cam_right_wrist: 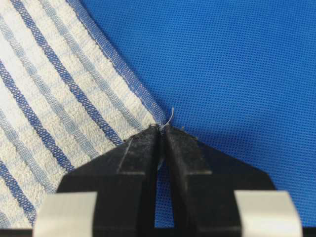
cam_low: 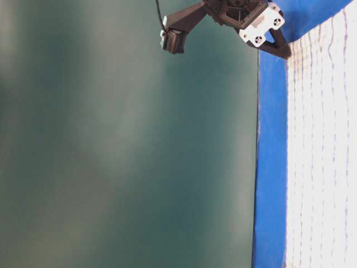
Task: Fold the blue towel.
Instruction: 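Lift the far edge with both grippers and fold it toward the near edge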
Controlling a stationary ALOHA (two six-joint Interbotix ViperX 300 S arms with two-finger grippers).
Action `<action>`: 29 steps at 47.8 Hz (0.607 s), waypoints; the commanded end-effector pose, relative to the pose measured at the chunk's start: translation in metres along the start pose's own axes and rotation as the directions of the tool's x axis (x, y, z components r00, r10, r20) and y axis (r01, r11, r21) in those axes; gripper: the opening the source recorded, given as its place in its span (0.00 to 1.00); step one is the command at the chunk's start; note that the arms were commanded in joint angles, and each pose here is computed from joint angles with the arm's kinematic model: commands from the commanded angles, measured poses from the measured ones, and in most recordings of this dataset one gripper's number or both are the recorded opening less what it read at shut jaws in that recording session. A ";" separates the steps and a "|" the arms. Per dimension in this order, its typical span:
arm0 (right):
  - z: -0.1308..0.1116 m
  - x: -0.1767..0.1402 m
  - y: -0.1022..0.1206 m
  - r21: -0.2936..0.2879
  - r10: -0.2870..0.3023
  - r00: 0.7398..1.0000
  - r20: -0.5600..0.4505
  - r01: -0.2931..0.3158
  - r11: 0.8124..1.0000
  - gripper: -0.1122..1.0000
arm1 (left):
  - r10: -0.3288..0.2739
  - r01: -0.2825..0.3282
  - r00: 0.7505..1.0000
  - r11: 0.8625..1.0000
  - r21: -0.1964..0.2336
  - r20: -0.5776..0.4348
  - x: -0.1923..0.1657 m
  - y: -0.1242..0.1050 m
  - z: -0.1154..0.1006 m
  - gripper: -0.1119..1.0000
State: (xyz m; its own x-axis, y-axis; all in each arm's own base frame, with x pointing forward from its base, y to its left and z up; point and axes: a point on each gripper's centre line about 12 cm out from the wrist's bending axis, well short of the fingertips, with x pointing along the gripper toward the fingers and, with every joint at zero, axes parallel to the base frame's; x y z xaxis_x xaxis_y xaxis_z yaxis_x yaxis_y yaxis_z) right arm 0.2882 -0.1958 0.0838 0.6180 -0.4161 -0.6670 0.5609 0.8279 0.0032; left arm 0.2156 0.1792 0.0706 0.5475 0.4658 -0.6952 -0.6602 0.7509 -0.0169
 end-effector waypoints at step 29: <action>0.037 -0.018 -0.003 0.005 -0.006 0.992 0.125 0.005 1.000 0.15 | -0.011 0.009 0.988 1.000 0.009 0.151 -0.022 -0.003 0.043 0.14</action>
State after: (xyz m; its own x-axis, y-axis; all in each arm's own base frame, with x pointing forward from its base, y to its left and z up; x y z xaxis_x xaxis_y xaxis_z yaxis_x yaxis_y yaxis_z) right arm 0.2915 -0.1988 0.1059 0.6523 -0.4410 -0.6165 0.5620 0.8271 0.0031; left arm 0.2230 0.1841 0.1054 0.6039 0.5081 -0.6141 -0.6546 0.7558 -0.0185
